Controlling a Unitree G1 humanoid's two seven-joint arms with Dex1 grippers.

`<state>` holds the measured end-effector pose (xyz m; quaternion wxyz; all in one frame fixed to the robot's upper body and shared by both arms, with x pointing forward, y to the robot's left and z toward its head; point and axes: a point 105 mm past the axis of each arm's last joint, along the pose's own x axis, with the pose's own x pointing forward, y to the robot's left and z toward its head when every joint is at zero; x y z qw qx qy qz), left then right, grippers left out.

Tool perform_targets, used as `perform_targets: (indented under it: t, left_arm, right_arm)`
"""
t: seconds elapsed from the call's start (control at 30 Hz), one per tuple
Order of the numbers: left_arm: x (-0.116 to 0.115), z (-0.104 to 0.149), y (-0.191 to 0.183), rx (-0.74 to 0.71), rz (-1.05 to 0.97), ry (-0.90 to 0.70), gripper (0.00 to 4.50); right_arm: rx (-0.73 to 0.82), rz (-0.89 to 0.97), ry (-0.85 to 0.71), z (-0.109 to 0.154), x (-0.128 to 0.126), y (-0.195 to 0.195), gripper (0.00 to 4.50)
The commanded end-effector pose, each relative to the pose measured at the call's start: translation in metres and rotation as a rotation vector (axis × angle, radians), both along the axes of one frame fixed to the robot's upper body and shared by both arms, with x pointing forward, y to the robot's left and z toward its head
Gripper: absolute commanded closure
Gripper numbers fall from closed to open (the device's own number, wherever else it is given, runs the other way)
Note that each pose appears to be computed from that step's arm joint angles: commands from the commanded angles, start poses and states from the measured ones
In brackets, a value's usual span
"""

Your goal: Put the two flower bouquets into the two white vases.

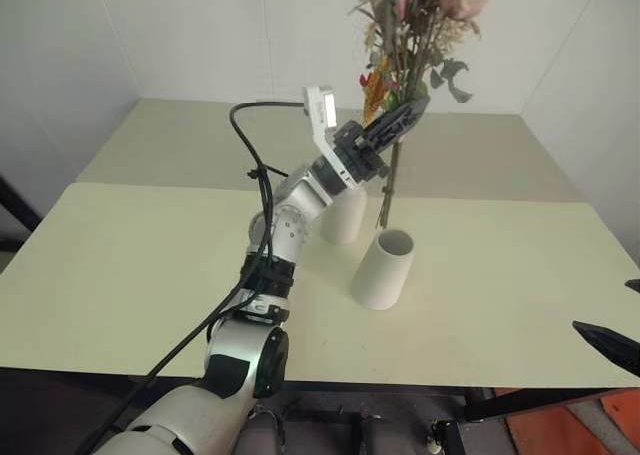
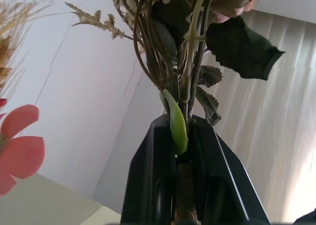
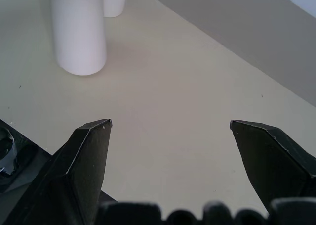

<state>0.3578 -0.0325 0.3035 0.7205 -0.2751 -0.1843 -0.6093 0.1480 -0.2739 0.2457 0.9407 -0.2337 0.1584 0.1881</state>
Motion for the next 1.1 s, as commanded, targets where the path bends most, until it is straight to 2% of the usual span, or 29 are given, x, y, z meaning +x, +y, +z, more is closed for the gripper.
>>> perform_targets:
  t: [0.03, 0.3, 0.67, 1.1]
  left_arm:
    - [-0.014, 0.004, -0.011, -0.036, -0.063, -0.005, 4.34]
    - [-0.028, -0.005, -0.024, -0.002, -0.102, -0.03, 4.34]
    - [-0.023, -0.026, -0.036, 0.002, -0.054, -0.017, 4.34]
    - [-0.039, -0.041, -0.046, 0.041, -0.087, -0.079, 4.34]
  right_arm:
    - [-0.01, -0.019, -0.021, 0.005, 0.0, -0.004, 0.0]
    - [-0.012, -0.019, -0.018, 0.003, 0.0, -0.003, 0.0]
    - [-0.012, -0.014, -0.026, 0.005, -0.001, -0.002, 0.0]
    - [-0.021, -0.018, -0.031, 0.008, -0.001, -0.004, 0.0]
